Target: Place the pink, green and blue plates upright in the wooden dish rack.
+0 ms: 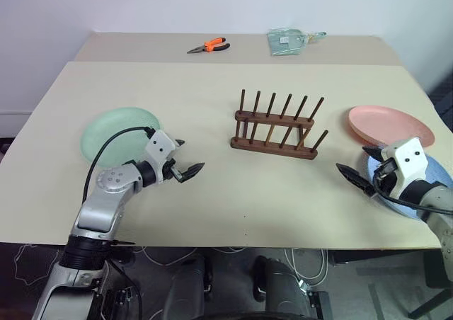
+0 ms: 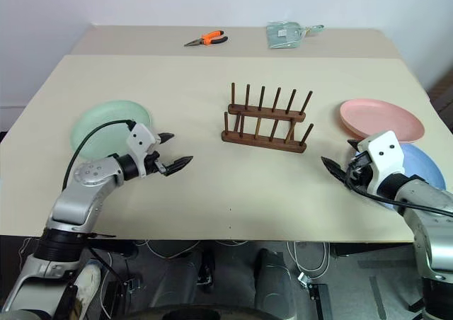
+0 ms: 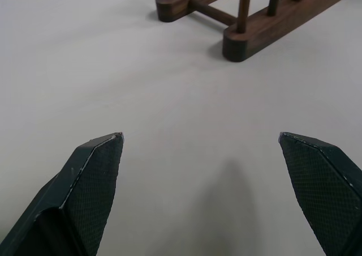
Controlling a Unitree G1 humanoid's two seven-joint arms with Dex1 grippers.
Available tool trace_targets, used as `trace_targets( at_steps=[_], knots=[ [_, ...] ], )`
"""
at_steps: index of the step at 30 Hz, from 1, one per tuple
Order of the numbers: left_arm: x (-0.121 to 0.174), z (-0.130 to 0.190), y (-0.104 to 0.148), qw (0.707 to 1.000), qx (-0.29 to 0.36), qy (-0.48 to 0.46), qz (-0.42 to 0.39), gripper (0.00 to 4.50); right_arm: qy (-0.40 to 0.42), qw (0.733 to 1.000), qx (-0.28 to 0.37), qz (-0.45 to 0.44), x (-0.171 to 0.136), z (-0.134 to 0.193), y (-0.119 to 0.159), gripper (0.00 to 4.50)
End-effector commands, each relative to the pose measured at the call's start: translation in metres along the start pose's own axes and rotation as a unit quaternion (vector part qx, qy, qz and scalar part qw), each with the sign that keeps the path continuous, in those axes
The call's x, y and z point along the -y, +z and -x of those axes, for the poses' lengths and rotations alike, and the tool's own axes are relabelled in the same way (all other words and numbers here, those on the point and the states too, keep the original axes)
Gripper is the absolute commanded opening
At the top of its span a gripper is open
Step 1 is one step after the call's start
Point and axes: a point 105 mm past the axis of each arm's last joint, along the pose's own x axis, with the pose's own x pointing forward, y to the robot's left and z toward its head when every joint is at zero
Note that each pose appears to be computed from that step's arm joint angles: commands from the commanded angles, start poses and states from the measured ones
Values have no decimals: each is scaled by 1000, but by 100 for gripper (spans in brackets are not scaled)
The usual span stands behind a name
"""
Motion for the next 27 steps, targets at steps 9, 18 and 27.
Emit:
trace_targets(
  at_steps=[9, 18, 27],
  knots=[
    [-2, -21, 16, 1000, 29, 3, -7, 450, 8, 999, 23, 37, 1, -14, 18, 388],
    [12, -89, 22, 994, 10, -101, -39, 450, -31, 998, 44, 42, -17, -12, 28, 447],
    [47, -137, 23, 977, -18, -204, -55, 426, -73, 996, 41, 23, -45, 7, 23, 449]
  ],
)
